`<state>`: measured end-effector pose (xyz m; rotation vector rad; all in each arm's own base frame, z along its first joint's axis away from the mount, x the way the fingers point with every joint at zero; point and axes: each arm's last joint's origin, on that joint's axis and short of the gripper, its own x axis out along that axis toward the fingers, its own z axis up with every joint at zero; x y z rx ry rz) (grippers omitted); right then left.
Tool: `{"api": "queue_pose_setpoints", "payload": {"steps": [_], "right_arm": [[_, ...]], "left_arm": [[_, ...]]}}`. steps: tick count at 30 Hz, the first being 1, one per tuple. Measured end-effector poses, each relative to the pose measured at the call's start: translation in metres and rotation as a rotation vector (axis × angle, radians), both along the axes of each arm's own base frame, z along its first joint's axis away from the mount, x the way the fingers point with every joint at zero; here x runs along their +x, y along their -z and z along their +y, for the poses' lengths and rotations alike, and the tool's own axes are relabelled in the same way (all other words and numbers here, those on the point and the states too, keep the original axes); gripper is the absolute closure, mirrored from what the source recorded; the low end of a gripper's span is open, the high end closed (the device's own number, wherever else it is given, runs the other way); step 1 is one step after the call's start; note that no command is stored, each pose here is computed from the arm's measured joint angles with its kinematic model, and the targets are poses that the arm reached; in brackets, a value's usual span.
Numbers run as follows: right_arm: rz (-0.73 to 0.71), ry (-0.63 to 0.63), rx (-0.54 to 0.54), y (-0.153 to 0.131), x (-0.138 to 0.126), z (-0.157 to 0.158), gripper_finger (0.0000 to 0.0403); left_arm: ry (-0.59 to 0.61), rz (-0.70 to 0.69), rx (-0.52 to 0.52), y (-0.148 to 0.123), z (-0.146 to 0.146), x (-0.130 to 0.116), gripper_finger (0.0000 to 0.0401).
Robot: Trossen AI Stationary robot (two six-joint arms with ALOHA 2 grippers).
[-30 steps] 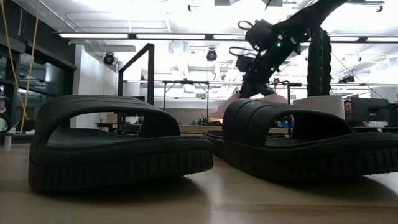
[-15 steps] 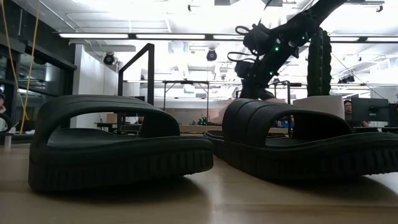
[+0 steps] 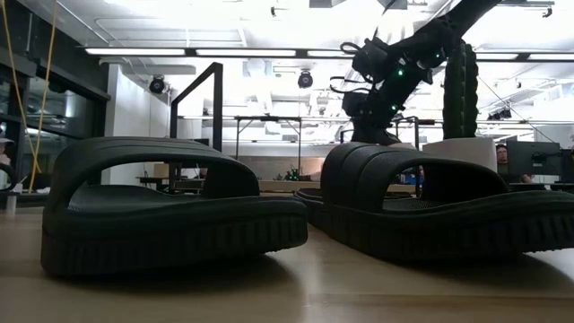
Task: Pick and place slides into the shelf
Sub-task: Put the right pink slide on the shelf
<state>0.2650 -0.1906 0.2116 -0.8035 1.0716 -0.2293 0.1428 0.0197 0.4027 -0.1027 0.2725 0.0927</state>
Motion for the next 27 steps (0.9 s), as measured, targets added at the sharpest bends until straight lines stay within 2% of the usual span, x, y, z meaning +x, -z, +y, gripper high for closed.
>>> {"api": "queue_pose_setpoints", "payload": {"steps": [13, 27], "right_arm": [[-0.012, 0.014, 0.05, 0.0017, -0.0043, -0.0033, 0.0399], [0.01, 0.028, 0.061, 0.0033, -0.0059, -0.0025, 0.031]], "left_arm": [[0.0, 0.001, 0.0, 0.0001, 0.0, 0.0, 0.04], [0.0, 0.002, 0.0, 0.0002, 0.0, 0.0, 0.04]]}}
